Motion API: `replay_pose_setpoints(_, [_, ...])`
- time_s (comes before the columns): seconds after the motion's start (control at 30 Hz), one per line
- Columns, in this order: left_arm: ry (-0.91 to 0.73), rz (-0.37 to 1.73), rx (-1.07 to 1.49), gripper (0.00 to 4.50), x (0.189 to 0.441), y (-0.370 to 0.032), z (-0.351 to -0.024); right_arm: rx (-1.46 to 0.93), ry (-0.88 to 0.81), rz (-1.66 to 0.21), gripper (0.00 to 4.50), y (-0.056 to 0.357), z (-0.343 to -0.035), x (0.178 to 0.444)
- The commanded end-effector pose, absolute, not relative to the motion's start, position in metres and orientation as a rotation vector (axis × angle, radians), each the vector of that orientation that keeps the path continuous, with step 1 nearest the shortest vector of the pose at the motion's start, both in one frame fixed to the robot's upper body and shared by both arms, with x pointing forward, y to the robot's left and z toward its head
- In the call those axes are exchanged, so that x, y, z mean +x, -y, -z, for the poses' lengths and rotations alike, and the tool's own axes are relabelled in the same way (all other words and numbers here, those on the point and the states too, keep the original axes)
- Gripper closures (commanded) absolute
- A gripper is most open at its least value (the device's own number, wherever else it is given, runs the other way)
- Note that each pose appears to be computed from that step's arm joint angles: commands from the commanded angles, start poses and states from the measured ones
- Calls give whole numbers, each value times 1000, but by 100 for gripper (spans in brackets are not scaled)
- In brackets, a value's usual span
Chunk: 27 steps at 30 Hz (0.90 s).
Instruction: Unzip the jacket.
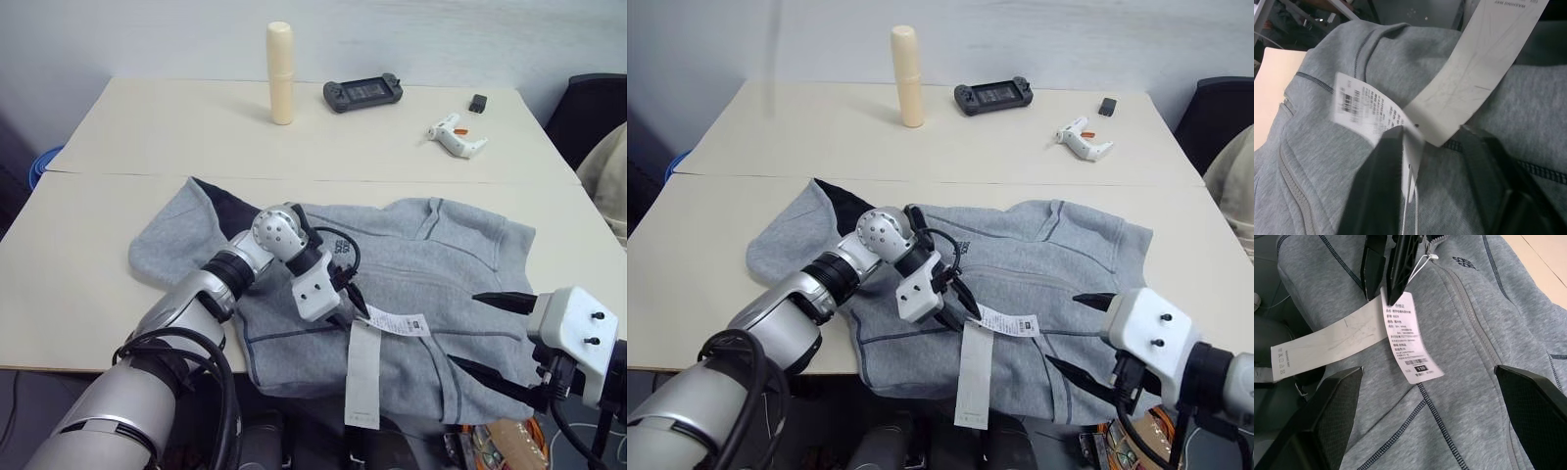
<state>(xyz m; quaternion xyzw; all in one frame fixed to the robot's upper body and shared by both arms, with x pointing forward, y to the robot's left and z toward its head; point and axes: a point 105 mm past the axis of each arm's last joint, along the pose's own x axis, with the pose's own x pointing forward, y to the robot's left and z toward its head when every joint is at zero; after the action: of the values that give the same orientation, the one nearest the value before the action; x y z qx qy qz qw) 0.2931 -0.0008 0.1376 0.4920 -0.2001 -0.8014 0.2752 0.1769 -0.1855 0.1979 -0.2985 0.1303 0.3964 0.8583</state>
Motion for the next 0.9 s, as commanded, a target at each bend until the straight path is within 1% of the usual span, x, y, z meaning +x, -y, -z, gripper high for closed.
replay_pose_setpoints(0.03, [528, 2220, 1414, 376, 292, -6, -135, -648, -250, -825, 0, 185, -204, 178])
replay_pose_setpoints(0.1, [542, 2201, 1429, 434, 293, -4, -135, -647, -250, -826, 0, 185, -204, 178])
replay_pose_setpoints(0.23, [587, 2186, 1447, 434, 292, -3, -136, -646, -251, -827, 0, 185, -204, 179])
replay_pose_setpoints(0.4, [602, 2180, 1429, 434, 292, -4, -138, -649, -253, -823, 0, 186, -205, 181])
replay_pose_setpoints(0.43, [604, 2180, 1423, 396, 292, -5, -139, -649, -253, -823, 0, 187, -205, 181])
replay_pose_setpoints(0.47, [603, 2185, 1422, 384, 292, -6, -140, -649, -254, -822, 0, 187, -205, 181])
replay_pose_setpoints(0.5, [622, 2182, 1431, 357, 291, -7, -141, -650, -254, -822, 0, 187, -205, 180])
replay_pose_setpoints(0.67, [714, 2178, 1466, 200, 286, -10, -141, -650, -260, -822, 0, 187, -204, 179])
replay_pose_setpoints(0.7, [723, 2185, 1480, 177, 284, -12, -139, -648, -260, -821, 0, 187, -204, 179])
replay_pose_setpoints(0.73, [728, 2191, 1490, 140, 284, -12, -138, -646, -260, -820, 0, 187, -204, 179])
replay_pose_setpoints(0.9, [804, 2202, 1563, 140, 279, -13, -128, -644, -261, -814, 0, 187, -205, 178])
